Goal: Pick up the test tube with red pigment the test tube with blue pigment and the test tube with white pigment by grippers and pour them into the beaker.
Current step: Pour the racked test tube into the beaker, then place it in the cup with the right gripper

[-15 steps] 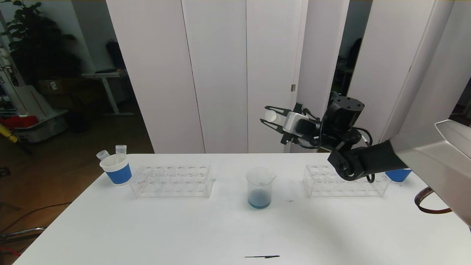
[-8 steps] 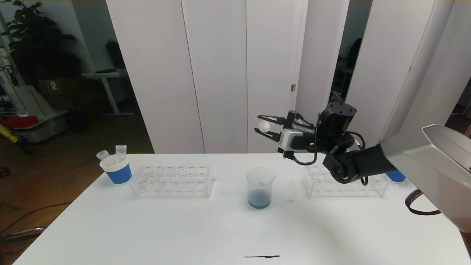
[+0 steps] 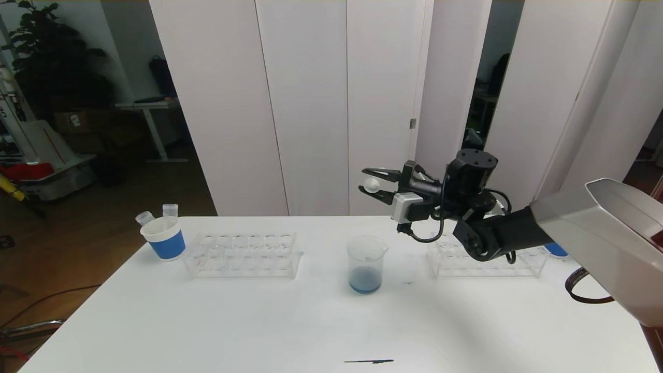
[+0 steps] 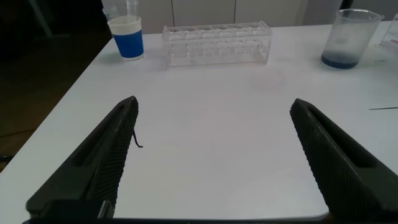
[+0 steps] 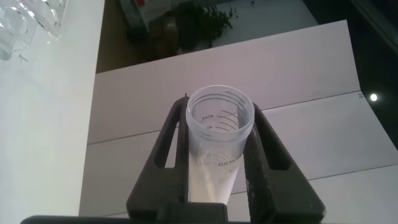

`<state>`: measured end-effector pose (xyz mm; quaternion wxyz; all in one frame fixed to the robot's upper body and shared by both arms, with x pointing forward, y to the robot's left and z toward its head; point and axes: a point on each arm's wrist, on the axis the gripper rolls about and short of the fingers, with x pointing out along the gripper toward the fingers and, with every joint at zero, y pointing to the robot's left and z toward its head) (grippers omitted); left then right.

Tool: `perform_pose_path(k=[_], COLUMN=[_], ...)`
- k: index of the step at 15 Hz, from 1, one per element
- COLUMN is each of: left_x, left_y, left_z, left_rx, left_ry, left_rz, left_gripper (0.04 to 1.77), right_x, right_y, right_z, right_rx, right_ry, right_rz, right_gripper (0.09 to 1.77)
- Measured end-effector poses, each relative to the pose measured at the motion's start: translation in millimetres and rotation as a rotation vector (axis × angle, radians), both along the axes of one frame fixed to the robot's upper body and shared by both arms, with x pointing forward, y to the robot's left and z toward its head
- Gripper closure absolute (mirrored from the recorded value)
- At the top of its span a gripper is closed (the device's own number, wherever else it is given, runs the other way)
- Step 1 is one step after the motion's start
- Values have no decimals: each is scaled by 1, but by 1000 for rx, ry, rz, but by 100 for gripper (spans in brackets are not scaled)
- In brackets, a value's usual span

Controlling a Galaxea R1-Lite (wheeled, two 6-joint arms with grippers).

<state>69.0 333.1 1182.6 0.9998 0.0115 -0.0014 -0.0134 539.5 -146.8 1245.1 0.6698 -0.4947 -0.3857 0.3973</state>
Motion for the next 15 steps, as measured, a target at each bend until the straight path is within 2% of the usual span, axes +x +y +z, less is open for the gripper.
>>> perform_pose_path(k=[15], left_x=[0], left_y=[0], left_z=[0], left_rx=[0], left_ry=[0], left_rz=[0], left_gripper=[6], right_x=[1], right_y=[11], right_z=[-12], right_rx=[-61], right_ry=[-110], right_rz=[-4], right_gripper=[128])
